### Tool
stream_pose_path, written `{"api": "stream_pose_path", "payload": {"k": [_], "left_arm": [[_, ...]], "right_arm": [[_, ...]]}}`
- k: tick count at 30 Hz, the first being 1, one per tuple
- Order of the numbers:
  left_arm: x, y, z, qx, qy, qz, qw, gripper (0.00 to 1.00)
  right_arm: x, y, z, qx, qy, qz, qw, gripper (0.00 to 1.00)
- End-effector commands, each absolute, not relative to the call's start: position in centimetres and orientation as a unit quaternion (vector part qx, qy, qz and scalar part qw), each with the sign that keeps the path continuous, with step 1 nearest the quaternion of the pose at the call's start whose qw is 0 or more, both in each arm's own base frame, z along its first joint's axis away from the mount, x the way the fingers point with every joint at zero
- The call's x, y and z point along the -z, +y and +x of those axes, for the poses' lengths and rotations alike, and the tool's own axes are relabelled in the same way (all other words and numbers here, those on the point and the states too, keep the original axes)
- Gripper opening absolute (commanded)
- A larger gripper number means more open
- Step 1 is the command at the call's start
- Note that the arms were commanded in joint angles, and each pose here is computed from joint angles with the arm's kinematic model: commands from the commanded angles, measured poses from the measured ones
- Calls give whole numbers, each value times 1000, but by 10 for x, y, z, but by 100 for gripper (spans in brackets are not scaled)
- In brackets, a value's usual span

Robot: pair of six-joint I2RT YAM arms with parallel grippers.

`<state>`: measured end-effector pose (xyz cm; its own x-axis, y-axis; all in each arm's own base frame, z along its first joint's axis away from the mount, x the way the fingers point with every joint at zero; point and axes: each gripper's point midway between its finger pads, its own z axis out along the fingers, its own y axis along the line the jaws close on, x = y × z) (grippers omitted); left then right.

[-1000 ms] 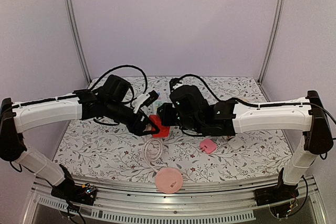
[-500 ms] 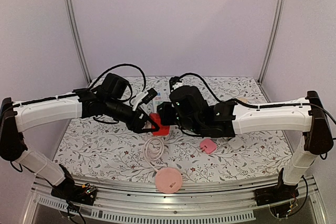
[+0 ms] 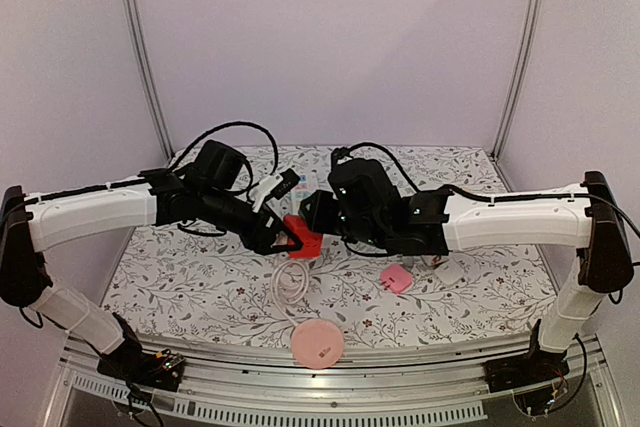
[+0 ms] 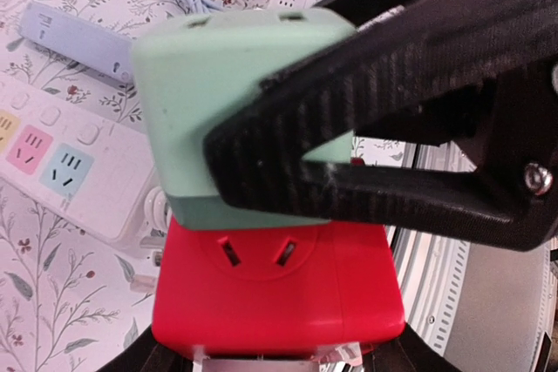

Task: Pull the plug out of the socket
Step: Remove the plug from the socket.

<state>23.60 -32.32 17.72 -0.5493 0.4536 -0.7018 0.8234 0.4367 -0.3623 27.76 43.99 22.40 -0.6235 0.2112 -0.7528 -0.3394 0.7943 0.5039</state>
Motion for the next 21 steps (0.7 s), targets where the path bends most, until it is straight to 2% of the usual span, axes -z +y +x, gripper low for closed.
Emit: {"api": "stream_pose_path", "payload": {"k": [1,10,21], "left_arm": [[-207,-324,251,342,784,405,323,32],[-211,-327,249,350,781,405,321,31],[-220,-320,266,418,783,352,298,31]], "right_arm": [[-196,425,282,-295,868,-18,399,0],[-202,428,281,-306,863,-25,400,0],[-216,439,269,-318,846,-58,424,0]]}}
